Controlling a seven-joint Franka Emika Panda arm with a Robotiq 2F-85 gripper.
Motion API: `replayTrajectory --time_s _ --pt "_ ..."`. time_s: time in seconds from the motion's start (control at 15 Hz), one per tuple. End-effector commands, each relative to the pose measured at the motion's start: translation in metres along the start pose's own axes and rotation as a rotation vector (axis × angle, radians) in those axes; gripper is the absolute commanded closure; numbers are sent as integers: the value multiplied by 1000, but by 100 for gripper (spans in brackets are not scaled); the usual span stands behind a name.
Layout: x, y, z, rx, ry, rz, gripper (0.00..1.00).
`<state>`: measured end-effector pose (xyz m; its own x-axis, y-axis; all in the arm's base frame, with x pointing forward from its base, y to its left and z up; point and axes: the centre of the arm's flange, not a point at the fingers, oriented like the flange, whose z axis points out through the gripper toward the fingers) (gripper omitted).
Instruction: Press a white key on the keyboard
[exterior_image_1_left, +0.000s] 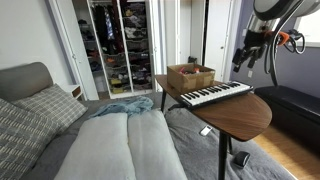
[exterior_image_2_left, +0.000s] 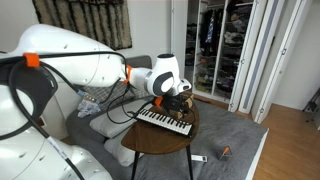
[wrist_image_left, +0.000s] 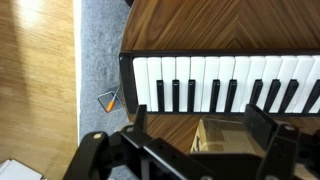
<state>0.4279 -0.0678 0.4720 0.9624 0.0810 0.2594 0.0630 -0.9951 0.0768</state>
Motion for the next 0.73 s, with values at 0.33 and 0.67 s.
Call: replayTrajectory --time_s 0.33,0.67 --pt "-7 3 -18 -2 22 13 0" --pt "-8 3 -17 -2 20 12 0"
